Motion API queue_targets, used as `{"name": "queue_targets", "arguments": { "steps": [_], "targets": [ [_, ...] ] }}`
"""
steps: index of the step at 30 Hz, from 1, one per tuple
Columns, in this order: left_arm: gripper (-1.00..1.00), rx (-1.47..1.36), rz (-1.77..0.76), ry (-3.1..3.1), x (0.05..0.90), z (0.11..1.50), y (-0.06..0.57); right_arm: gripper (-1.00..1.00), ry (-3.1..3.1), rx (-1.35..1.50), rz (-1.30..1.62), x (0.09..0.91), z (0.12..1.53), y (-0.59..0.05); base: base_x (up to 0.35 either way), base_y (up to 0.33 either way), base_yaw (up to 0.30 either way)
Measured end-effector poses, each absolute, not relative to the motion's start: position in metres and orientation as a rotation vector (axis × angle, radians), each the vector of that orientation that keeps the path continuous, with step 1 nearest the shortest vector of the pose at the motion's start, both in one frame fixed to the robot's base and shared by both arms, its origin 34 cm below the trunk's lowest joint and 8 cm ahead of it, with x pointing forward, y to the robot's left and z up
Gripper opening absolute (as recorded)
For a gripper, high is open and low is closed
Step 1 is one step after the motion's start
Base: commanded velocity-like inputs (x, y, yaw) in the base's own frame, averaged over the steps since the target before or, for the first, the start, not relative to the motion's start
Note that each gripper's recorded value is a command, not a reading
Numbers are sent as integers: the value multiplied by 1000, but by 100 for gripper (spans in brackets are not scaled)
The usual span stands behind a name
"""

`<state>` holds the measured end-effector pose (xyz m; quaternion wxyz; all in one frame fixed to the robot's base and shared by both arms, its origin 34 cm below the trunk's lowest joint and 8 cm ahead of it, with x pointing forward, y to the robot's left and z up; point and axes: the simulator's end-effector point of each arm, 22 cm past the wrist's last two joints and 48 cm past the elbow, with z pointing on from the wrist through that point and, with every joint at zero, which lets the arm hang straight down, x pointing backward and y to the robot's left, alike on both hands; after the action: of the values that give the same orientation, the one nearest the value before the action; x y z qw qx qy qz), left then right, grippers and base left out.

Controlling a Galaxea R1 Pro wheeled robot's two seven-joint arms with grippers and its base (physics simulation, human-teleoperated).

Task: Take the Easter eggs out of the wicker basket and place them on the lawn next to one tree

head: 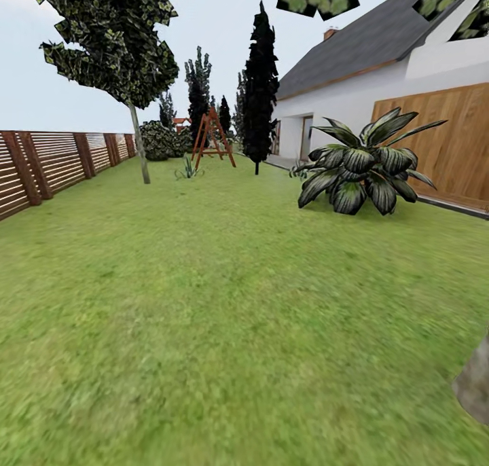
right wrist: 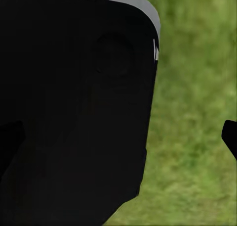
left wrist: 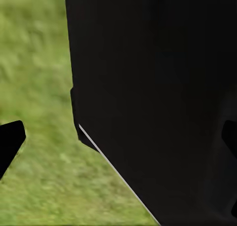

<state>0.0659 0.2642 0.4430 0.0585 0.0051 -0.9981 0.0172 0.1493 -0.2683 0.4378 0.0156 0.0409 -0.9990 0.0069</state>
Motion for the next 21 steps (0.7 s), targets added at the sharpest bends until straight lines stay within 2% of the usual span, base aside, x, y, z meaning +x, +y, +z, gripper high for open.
{"name": "queue_targets", "arguments": {
  "steps": [16,21],
  "targets": [
    [100,17,52,-3024,66,443,264,100,-3107,128,21,149,438,-268,296,203,-292],
    [100,17,52,-3024,66,443,264,100,-3108,127,22,149,438,-268,296,203,-128]
  ]
}}
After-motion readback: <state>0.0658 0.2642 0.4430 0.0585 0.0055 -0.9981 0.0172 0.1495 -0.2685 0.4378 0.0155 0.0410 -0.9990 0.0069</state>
